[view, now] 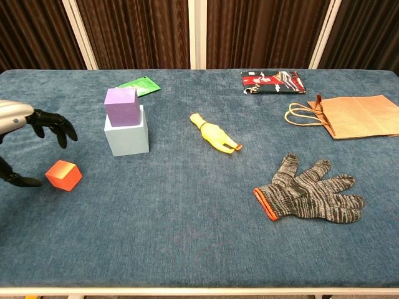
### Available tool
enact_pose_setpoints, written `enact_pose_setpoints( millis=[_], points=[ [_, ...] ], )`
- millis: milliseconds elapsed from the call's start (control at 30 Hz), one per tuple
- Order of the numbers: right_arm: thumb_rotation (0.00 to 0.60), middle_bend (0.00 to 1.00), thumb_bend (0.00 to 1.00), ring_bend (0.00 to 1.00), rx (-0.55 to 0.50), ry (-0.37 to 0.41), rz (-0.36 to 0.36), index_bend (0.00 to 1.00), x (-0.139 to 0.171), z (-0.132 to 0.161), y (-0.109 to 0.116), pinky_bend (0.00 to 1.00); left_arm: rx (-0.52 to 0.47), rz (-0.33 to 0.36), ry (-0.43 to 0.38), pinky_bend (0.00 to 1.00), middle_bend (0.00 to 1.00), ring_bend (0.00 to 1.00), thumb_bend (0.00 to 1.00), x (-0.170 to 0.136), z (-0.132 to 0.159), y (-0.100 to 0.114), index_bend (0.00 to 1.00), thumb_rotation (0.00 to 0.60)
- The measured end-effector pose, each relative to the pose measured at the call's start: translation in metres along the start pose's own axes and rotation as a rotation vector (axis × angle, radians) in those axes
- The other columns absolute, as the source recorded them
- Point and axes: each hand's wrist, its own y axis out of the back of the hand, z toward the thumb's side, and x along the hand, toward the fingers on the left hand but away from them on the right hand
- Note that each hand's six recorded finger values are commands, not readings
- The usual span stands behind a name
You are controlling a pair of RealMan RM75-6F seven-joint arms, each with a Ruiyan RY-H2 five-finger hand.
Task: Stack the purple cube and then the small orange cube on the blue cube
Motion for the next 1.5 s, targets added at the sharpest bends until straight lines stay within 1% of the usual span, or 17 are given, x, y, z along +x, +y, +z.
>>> enact_pose_setpoints(
  millis=[133, 500, 1333, 1500],
  points=[
    [0.6, 0.1, 0.12, 0.0, 0.001, -0.001, 0.002, 0.0, -0.001, 0.0, 0.0, 0.0, 0.028, 0.004, -0.024, 0.34, 0.47, 0.29, 0.19, 0.006, -0.001, -0.004, 0.36, 0.6],
    [0.6, 0.1, 0.12, 0.0, 0.005, -0.004, 0.006, 0.0, -0.002, 0.0, -0.002, 0.0, 0.018, -0.009, -0.048, 0.34, 0.49, 0.29, 0.24, 0.013, -0.001, -0.013, 0.36, 0.6],
    [0.6, 0.1, 0.12, 0.0, 0.003, -0.01, 0.007, 0.0, -0.004, -0.002, -0.003, 0.0, 0.006, -0.018, -0.037, 0.34, 0.53, 0.3, 0.27, 0.016, -0.008, -0.026, 0.37, 0.6],
    [0.6, 0.1, 0.12, 0.0, 0.003, -0.011, 0.008, 0.0, -0.004, -0.003, -0.003, 0.0, 0.004, -0.03, -0.037, 0.34, 0.54, 0.3, 0.27, 0.016, -0.009, -0.03, 0.37, 0.6]
  ],
)
